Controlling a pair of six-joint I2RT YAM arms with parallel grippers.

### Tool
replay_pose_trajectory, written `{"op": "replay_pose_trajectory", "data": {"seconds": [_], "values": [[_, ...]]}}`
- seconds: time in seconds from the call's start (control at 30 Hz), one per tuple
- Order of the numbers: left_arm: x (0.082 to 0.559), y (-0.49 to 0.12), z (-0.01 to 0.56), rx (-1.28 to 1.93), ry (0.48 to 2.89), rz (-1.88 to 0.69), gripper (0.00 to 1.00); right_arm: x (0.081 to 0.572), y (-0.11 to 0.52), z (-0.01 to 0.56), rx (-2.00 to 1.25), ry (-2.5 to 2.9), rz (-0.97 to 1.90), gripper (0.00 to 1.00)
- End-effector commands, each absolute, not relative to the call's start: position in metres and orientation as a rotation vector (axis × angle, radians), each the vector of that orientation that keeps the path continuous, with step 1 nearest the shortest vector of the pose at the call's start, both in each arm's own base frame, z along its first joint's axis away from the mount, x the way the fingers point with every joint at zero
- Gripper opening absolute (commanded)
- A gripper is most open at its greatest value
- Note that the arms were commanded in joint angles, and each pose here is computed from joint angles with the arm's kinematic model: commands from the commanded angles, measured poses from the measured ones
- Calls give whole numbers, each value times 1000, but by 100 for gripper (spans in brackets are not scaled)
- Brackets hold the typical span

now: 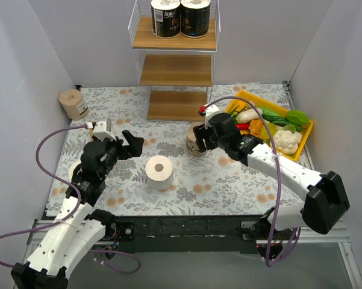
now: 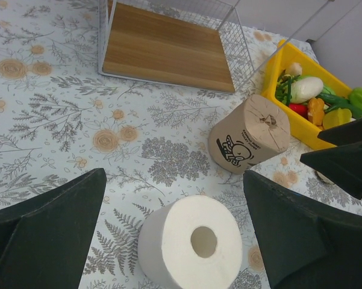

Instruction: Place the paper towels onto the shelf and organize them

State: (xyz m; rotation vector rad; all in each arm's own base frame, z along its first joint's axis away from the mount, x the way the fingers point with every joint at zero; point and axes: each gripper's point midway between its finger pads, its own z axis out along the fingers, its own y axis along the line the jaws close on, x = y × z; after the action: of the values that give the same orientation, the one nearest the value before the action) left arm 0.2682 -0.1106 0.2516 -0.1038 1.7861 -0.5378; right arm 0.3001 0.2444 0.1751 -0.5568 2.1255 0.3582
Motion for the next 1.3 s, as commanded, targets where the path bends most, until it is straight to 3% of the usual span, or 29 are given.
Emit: {"op": "replay_pose_trajectory", "data": {"seconds": [0.0, 0.6, 1.27], "values": [[268, -111, 261, -105, 1768, -550, 98, 324, 276, 219, -709, 1914, 324, 76], [266, -104, 266, -120, 1738, -525, 98, 343, 308, 165, -1168, 1893, 225, 75], [268, -105, 261, -117, 1757, -519, 98, 350, 300, 129, -1160, 1982, 141, 65]]}}
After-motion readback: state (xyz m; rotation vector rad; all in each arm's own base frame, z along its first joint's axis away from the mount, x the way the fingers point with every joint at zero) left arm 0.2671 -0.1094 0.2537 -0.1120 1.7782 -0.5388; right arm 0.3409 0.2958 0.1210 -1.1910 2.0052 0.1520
